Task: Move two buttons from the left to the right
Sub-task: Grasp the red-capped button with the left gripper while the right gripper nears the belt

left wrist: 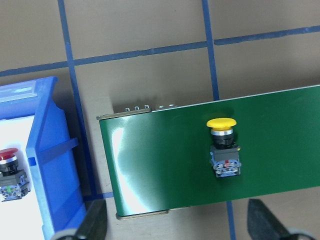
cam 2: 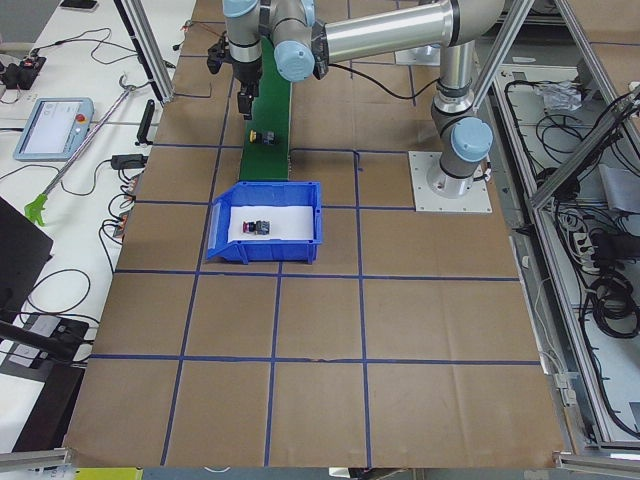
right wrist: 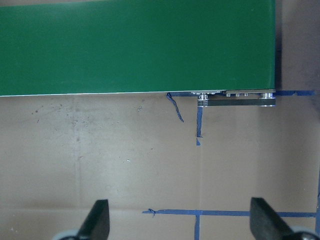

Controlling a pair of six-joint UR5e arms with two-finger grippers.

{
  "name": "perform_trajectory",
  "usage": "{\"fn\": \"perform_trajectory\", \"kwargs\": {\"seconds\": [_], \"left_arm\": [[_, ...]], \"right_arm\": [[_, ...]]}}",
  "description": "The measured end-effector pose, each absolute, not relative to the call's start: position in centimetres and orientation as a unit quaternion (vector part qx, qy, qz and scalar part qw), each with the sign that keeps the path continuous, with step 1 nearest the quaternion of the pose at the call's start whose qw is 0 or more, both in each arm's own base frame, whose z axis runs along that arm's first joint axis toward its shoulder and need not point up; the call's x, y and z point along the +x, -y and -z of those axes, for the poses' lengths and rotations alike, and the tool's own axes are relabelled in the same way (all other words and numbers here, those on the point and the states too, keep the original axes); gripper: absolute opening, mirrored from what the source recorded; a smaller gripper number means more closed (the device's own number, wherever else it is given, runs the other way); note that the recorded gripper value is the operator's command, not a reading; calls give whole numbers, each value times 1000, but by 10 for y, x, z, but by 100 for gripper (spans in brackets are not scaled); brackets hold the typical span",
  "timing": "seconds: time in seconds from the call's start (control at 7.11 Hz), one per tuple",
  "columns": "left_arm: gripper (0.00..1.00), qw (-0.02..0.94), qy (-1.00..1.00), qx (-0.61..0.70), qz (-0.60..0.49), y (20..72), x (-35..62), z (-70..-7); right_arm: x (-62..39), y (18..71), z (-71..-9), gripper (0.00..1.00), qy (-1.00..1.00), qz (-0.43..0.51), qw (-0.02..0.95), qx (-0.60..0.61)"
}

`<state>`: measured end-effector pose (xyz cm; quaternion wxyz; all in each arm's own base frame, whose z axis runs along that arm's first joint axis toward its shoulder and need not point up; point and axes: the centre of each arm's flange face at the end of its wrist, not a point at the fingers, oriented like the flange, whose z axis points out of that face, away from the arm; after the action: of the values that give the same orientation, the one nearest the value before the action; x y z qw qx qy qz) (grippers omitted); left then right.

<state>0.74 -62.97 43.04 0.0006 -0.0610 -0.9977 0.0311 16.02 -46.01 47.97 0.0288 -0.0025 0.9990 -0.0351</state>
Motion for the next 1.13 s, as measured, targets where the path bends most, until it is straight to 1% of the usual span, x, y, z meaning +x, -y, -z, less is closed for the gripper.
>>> {"fn": "perform_trajectory", "kwargs": {"seconds": [0.42, 0.7, 1.13], "left_arm": [[100, -2, 999, -47, -27, 621, 128, -420], [99, 0, 999, -45, -22, 614, 191, -399], [99, -6, 998, -41, -36, 622, 224, -343]], "right_arm": [[160, 461, -478, 100, -999, 34, 29, -3], [160, 461, -478, 100, -999, 34, 28, -2], [160, 461, -479, 100, -999, 35, 28, -3]]}}
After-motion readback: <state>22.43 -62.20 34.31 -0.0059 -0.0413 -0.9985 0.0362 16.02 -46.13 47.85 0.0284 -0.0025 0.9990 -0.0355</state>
